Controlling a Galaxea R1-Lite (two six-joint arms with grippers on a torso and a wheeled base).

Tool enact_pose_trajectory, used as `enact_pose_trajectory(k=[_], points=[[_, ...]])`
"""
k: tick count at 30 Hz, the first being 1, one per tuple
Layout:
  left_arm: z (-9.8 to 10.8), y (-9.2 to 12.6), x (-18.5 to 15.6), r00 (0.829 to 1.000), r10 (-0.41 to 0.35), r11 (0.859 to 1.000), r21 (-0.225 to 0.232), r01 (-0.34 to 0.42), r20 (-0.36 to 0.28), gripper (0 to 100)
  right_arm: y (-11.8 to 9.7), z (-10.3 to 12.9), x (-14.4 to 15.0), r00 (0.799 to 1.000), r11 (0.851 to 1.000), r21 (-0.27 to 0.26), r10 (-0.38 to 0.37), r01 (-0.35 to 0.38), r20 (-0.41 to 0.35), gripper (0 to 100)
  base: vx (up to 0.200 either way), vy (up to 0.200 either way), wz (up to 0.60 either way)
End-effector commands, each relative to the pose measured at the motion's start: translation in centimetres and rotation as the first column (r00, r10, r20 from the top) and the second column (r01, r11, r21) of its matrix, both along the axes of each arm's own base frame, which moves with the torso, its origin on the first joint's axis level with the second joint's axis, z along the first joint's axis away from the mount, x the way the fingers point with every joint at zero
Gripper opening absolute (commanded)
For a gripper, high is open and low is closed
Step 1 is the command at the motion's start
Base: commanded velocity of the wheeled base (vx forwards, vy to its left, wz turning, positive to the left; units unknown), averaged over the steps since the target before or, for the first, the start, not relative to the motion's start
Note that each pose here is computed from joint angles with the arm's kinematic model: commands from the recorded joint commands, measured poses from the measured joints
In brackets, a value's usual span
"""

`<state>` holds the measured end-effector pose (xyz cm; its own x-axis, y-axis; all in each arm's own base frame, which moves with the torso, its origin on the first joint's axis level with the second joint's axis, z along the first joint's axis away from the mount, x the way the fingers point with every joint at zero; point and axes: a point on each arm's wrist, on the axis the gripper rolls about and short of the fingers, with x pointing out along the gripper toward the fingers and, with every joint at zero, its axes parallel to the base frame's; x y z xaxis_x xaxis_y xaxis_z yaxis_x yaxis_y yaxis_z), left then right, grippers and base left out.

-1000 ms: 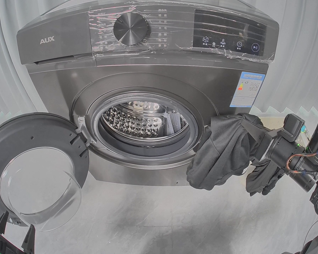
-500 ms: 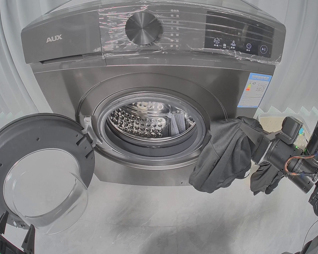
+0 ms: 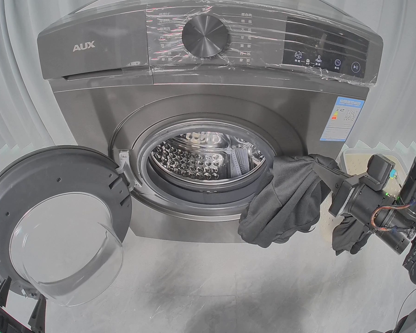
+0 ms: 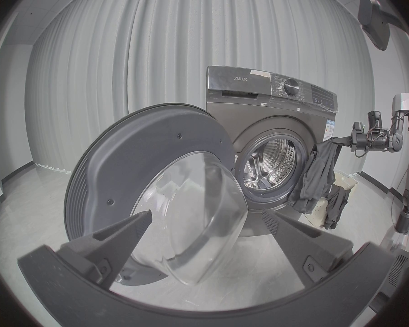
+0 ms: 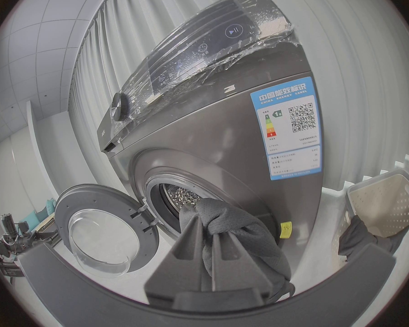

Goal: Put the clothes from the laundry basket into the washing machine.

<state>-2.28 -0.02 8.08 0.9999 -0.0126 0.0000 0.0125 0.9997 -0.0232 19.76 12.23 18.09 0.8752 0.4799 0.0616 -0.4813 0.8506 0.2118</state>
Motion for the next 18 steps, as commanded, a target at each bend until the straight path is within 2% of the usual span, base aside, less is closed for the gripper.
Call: enact_pose_trajectory(k=[1, 10, 13, 18], points=[[-0.5, 0.0, 0.0, 1.0, 0.0, 1.0, 0.0, 0.0, 0.0, 100, 0.1, -0.3, 0.1, 1.0, 1.0, -0.006, 0.0, 0.0, -0.009, 0, 0.0, 0.0, 0.0], [-0.5, 0.0, 0.0, 1.0, -0.001, 1.0, 0.017, 0.001, -0.001, 100, 1.3, -0.4, 0.3, 0.999, 0.999, -0.025, 0.033, -0.033, -0.008, 0, 0.0, 0.0, 0.0], [-0.5, 0.0, 0.0, 1.0, 0.0, 1.0, 0.02, 0.0, 0.0, 100, 2.4, -0.1, 0.2, 0.998, 0.998, -0.008, 0.067, -0.067, -0.002, 0, 0.0, 0.0, 0.0], [-0.5, 0.0, 0.0, 1.0, 0.0, 1.0, 0.019, 0.0, -0.001, 100, 3.7, -0.6, 1.1, 0.997, 0.997, -0.01, 0.082, -0.083, -0.012, 0, 0.0, 0.0, 0.0]])
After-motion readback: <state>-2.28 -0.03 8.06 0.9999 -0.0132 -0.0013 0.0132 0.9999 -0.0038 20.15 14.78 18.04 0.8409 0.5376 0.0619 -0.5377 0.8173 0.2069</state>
